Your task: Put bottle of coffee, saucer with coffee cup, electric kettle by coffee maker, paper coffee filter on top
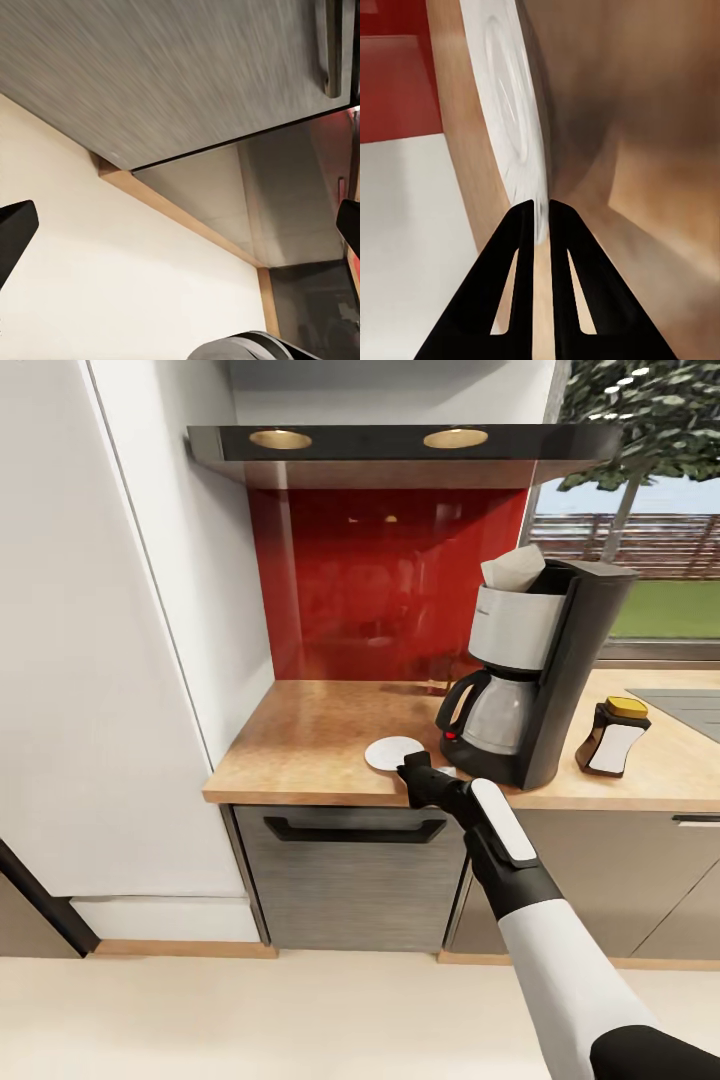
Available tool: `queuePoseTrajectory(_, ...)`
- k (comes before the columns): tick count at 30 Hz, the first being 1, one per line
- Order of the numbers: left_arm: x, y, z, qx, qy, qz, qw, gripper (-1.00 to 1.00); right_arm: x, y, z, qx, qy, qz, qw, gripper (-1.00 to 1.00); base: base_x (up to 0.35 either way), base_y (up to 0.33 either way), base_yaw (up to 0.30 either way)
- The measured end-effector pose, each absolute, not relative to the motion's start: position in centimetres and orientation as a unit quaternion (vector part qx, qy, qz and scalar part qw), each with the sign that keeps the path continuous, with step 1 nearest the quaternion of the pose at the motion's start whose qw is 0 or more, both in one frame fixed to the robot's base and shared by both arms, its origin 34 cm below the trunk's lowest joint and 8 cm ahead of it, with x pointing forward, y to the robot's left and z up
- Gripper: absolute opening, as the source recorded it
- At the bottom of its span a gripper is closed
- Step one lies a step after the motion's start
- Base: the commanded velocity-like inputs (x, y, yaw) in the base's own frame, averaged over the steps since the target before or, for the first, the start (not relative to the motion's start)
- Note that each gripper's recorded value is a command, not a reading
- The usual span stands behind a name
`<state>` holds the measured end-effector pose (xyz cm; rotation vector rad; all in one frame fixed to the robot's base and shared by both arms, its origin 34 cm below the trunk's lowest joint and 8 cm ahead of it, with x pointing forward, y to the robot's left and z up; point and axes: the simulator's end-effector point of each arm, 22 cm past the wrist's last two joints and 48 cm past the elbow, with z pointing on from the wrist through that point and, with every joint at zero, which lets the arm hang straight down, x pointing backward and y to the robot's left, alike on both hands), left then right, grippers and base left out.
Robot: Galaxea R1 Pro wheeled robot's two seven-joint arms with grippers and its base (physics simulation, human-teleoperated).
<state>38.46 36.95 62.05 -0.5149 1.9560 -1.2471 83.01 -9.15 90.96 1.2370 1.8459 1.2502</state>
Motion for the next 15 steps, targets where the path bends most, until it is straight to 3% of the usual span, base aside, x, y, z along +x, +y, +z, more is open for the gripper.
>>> queuePoseTrajectory(4, 38.46, 36.95, 62.05, -0.201, 0.764, -0.487, 0.373, 1.0, 83.01, -9.16, 90.96, 0.465, 0.692, 0.47, 0.291, -1.0, 0.0, 0.0, 0.0)
queuePoseTrajectory(5, 38.46, 36.95, 62.05, -0.201, 0.764, -0.487, 0.373, 1.0, 83.0, -9.16, 90.96, 0.465, 0.692, 0.47, 0.291, 1.0, 0.0, 0.0, 0.0)
queuePoseTrajectory(15, 38.47, 36.92, 62.04, -0.201, 0.763, -0.487, 0.373, 1.0, 83.0, -9.28, 90.35, 0.465, 0.696, 0.464, 0.291, 1.0, 0.0, 0.0, 0.0)
